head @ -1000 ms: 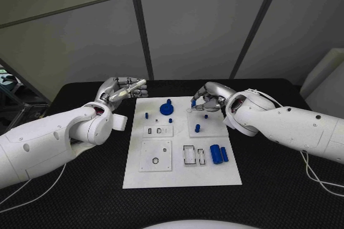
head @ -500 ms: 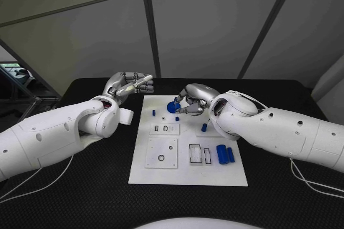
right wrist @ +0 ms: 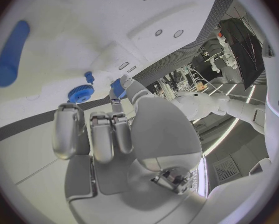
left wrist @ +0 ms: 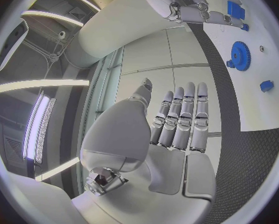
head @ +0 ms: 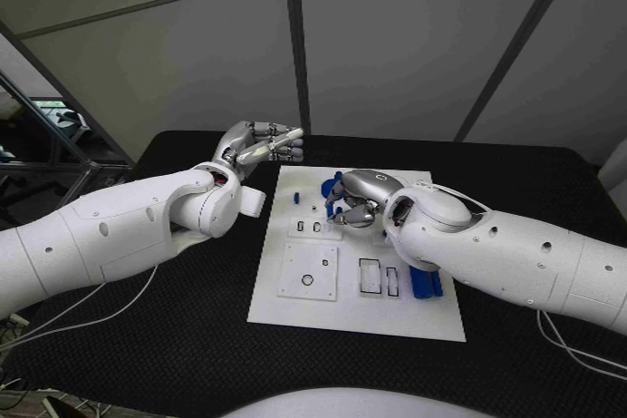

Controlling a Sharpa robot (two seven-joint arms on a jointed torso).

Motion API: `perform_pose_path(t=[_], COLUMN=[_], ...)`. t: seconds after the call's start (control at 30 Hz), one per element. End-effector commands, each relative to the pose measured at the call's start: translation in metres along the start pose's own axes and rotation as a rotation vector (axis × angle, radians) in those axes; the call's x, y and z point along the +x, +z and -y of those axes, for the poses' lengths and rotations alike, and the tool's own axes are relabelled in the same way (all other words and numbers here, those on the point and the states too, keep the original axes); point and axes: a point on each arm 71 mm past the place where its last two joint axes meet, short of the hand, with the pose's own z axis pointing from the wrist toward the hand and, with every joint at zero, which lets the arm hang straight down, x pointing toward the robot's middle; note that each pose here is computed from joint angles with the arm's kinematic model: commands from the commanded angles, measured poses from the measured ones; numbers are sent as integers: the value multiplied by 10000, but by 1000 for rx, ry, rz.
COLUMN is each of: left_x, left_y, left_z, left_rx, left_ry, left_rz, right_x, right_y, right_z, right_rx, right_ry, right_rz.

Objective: Assemble the parts on the task board

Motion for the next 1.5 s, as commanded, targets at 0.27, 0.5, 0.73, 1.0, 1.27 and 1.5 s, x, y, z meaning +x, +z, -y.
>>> perform_pose_path(t=[0.27,0.5,0.73,1.0,1.27,1.5], left_x=[26,34,45,48,49,45], left_y=[8,9,11,13,14,14], left_z=[16,17,17,16,15,14], left_rx=[4,5,5,4,4,3], left_ry=[-4,-5,-6,-6,-6,-5], left_rz=[-8,-10,-12,-12,-12,-10], right_x=[100,136,189,243,267,279], right_y=[15,38,59,71,81,85], right_z=[-32,-40,-35,-38,-31,-22], right_rx=[1,5,7,7,9,10], right_ry=[-37,-37,-40,-41,-40,-41], right_rz=[-40,-48,-66,-80,-84,-91])
